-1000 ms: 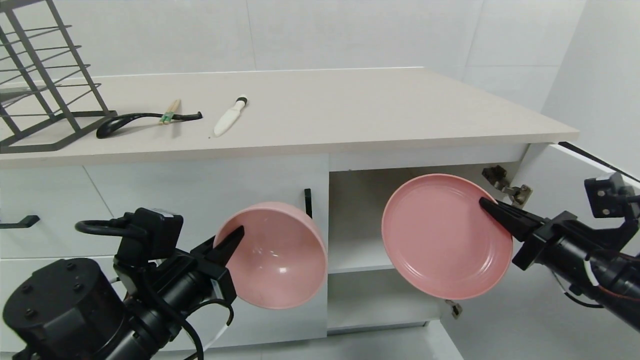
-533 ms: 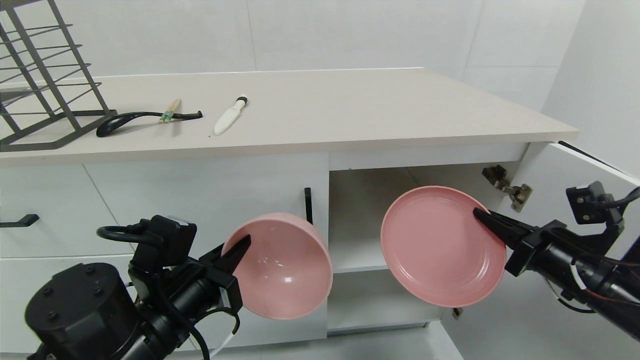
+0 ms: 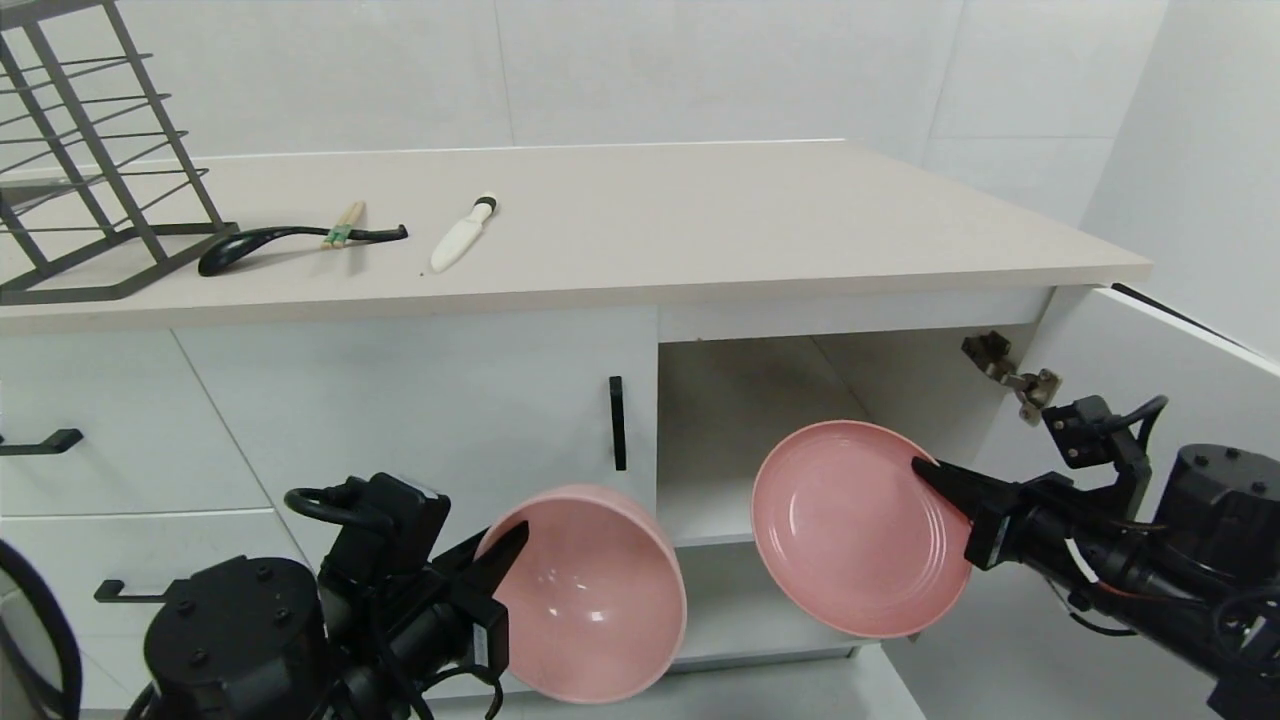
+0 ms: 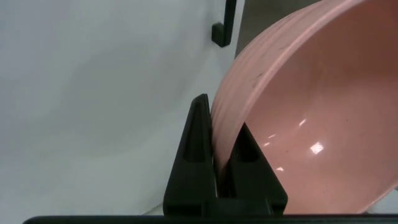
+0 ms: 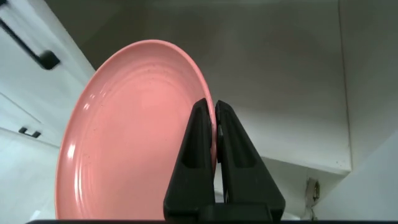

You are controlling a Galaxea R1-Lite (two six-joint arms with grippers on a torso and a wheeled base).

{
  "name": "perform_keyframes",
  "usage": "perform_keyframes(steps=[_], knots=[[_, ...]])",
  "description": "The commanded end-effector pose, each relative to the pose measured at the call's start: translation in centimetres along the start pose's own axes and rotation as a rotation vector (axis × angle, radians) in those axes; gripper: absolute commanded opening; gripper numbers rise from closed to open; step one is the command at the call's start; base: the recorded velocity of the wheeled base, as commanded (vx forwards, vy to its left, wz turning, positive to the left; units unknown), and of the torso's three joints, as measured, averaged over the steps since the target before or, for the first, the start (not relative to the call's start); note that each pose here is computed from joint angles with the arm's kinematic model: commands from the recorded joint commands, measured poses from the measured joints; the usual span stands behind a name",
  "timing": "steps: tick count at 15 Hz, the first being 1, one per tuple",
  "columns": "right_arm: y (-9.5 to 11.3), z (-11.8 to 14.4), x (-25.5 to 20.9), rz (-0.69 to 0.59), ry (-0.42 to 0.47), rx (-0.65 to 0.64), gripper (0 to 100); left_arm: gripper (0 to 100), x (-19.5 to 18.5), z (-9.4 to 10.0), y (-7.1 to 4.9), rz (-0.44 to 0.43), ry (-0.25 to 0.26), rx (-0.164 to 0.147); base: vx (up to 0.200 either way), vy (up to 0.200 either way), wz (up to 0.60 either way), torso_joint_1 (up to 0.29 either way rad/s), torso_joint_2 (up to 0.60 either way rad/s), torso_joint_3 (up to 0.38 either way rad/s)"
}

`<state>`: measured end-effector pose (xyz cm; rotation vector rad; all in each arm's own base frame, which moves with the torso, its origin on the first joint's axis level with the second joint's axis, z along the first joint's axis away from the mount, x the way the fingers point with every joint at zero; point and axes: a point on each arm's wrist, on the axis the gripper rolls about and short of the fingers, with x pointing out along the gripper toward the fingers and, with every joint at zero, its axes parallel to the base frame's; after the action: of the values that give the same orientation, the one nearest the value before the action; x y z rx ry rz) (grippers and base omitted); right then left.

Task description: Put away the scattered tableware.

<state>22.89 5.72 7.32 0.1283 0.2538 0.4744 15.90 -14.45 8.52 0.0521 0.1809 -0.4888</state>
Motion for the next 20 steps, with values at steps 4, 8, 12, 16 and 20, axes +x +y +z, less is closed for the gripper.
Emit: perform_keyframes(steps=[4,8,12,16,20], knots=[[-1.4,-2.9,3.3,-0.016,0.105,0.032,0,0,0.7,-1.9,-0.4,-0.009,0.090,0.029,0.150,0.000,0.00,-0.003,0.00,0.005],[-1.9,-4.0,4.2,-0.026,0.140,0.045,0,0,-0.2,-2.5,-1.6,-0.067,0.122,0.056,0.100,0.000,0.00,-0.002,0.00,0.004],[-2.0,-5.0,4.5,-0.026,0.178,0.057,0,0,-0.7,-2.5,-2.0,-0.095,0.124,0.063,0.000,0.000,0.00,0.000,0.00,0.000],[-2.5,-6.6,5.7,-0.031,0.218,0.079,0,0,-0.6,-2.5,-2.0,-0.093,0.121,0.062,0.000,0.000,0.00,0.000,0.00,0.000],[-3.0,-8.1,7.9,-0.024,0.230,0.083,0,0,-0.6,-2.6,-2.0,-0.093,0.125,0.064,0.000,0.000,0.00,0.000,0.00,0.000]])
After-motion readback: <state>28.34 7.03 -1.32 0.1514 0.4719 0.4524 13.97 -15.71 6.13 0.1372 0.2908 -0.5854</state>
